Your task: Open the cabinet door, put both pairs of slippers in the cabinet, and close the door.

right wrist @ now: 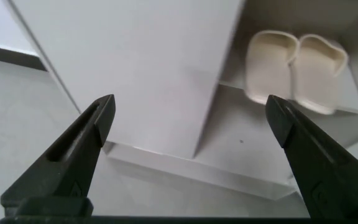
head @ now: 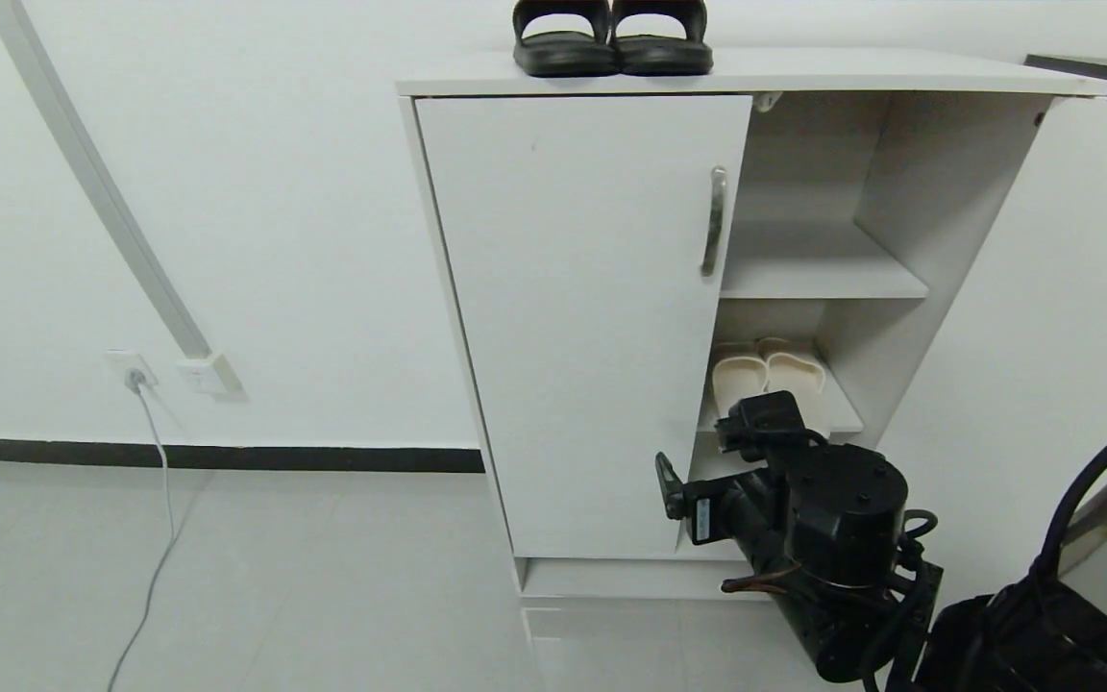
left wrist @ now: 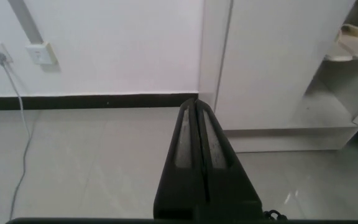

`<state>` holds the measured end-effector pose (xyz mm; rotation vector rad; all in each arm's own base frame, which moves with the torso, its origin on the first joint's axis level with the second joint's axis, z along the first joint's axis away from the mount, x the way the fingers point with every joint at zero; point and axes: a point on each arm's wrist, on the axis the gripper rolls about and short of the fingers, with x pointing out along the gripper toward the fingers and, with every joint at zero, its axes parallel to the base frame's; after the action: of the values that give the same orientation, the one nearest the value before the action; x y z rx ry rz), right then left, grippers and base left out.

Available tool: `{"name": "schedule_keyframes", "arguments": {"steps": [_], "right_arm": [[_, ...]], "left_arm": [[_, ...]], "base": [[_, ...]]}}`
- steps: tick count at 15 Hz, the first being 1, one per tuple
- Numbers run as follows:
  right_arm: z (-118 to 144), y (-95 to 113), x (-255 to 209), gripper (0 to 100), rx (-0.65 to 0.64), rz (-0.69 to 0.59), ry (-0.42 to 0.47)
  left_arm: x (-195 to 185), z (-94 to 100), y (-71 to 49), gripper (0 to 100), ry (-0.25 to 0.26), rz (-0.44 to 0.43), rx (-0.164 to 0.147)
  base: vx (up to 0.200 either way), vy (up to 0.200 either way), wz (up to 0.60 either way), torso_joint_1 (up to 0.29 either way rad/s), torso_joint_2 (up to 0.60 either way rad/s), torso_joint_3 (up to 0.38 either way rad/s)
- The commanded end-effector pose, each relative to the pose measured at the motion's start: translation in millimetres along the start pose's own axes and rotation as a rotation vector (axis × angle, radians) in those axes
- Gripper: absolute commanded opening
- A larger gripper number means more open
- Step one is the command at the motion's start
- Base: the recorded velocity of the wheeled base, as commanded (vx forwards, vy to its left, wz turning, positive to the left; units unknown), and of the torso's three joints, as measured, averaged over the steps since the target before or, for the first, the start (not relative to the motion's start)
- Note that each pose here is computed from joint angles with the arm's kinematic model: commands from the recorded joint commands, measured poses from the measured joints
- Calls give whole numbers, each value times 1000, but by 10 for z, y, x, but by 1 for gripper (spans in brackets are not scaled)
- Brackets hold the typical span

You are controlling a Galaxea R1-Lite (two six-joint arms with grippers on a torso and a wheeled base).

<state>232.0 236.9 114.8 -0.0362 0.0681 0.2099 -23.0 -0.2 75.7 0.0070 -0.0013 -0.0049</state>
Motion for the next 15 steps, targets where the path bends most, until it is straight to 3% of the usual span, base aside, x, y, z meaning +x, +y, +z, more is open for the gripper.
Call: {"name": "schedule_keyframes", "arguments": {"steps": [1,3,15], "right_arm": [[10,-15,-33,100,2,2,-1],[35,-21,-42,100,9,3,-12],[42,-50,-101,100,-18,16,-31]], "left_arm": [[1,0,0,0,1,0,1],[1,0,0,0,1,0,1],[1,0,0,0,1,0,-1]], "base": [[0,200,0,2,2,-7],[0,200,0,5,0,5],[0,0,0,0,0,0]]}}
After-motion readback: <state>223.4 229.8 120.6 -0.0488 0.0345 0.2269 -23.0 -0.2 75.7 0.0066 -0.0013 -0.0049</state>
